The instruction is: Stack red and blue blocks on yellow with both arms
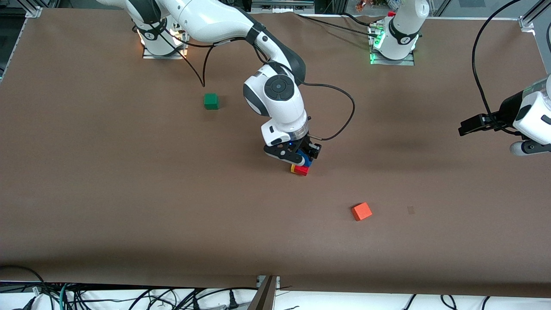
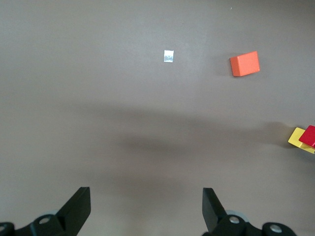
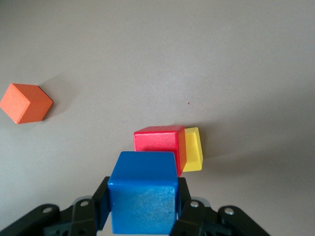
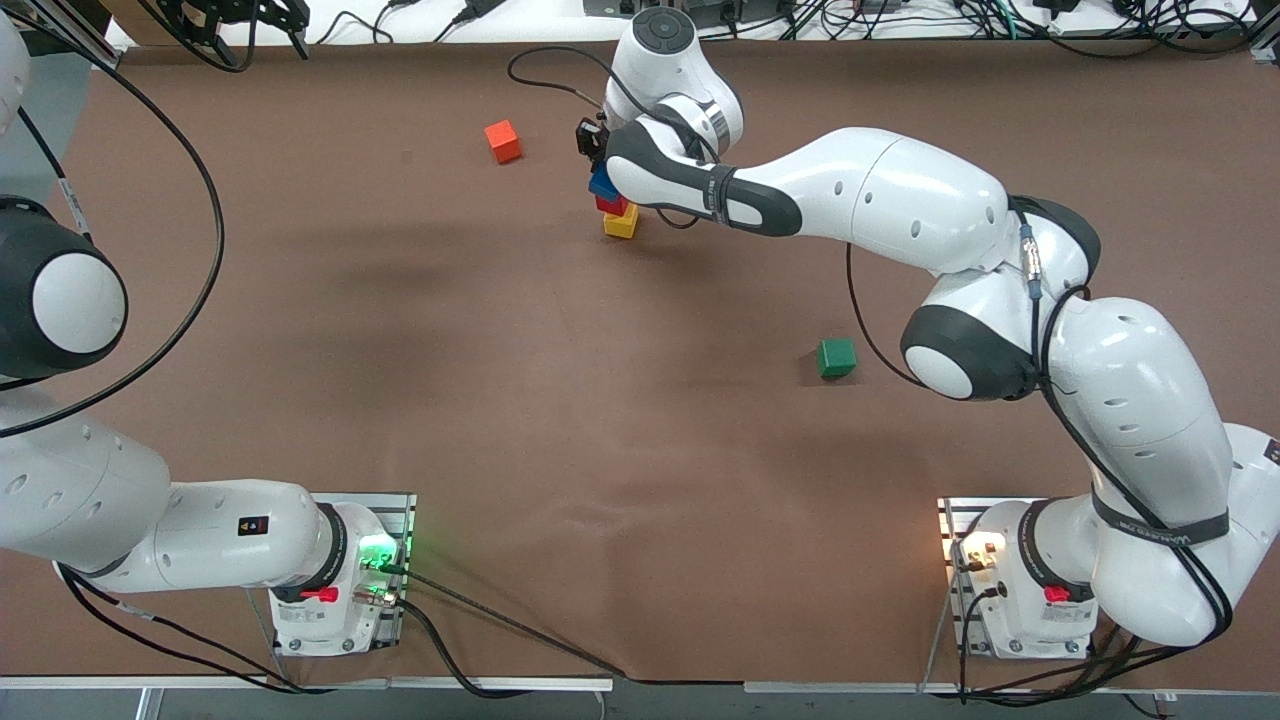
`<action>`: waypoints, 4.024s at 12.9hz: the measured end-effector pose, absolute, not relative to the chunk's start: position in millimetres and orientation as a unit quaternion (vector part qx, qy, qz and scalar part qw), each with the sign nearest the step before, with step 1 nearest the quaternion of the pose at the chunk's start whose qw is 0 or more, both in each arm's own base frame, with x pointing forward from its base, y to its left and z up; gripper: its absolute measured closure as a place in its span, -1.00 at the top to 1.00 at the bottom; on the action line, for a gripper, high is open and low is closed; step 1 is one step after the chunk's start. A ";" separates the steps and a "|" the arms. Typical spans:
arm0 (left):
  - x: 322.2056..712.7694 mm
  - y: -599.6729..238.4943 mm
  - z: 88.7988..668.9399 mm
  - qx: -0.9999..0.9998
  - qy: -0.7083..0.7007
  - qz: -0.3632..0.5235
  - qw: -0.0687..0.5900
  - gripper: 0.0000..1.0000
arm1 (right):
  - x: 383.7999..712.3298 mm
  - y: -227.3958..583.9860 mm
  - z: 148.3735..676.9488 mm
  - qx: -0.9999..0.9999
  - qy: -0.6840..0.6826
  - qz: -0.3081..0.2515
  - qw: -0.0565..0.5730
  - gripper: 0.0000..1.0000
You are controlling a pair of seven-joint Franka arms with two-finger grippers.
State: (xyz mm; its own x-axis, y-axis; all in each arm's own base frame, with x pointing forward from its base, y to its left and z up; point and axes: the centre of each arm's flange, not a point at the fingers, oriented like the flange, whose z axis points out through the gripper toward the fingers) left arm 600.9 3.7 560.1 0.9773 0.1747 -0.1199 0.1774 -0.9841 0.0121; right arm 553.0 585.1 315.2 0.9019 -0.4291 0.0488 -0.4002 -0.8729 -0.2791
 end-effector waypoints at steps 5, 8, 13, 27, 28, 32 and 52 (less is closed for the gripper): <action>602.0 -4.4 561.6 0.995 0.081 -0.054 0.012 1.00 | 552.2 585.4 314.7 -0.967 0.214 -0.054 0.131 0.10; 603.0 -2.9 562.2 0.995 0.082 -0.051 0.013 1.00 | 552.2 585.4 314.7 -0.967 0.214 -0.054 0.130 0.10; 603.8 0.5 561.5 0.995 0.085 -0.050 0.013 1.00 | 556.7 581.2 314.8 -0.966 0.217 -0.056 0.130 0.10; 604.4 0.2 560.2 0.995 0.085 -0.051 0.013 1.00 | 561.0 577.3 313.6 -0.965 0.221 -0.058 0.129 0.31; 604.4 0.2 560.2 0.995 0.085 -0.051 0.013 1.00 | 561.1 577.2 313.8 -0.965 0.221 -0.058 0.129 0.49; 604.4 -0.1 560.2 0.995 0.085 -0.051 0.013 1.00 | 565.2 571.1 315.8 -0.966 0.225 -0.052 0.117 1.00; 607.5 -1.1 566.0 0.995 0.084 -0.043 0.014 1.00 | 535.6 91.2 617.7 -0.997 0.031 0.065 0.042 1.00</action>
State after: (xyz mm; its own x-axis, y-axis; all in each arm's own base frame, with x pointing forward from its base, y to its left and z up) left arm 607.5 -1.1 566.0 0.9823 0.1653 -0.0876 0.1677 -0.9856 0.0201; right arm 535.6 91.2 617.7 0.9895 -0.0565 -0.1328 -0.0674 -0.9946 -0.0791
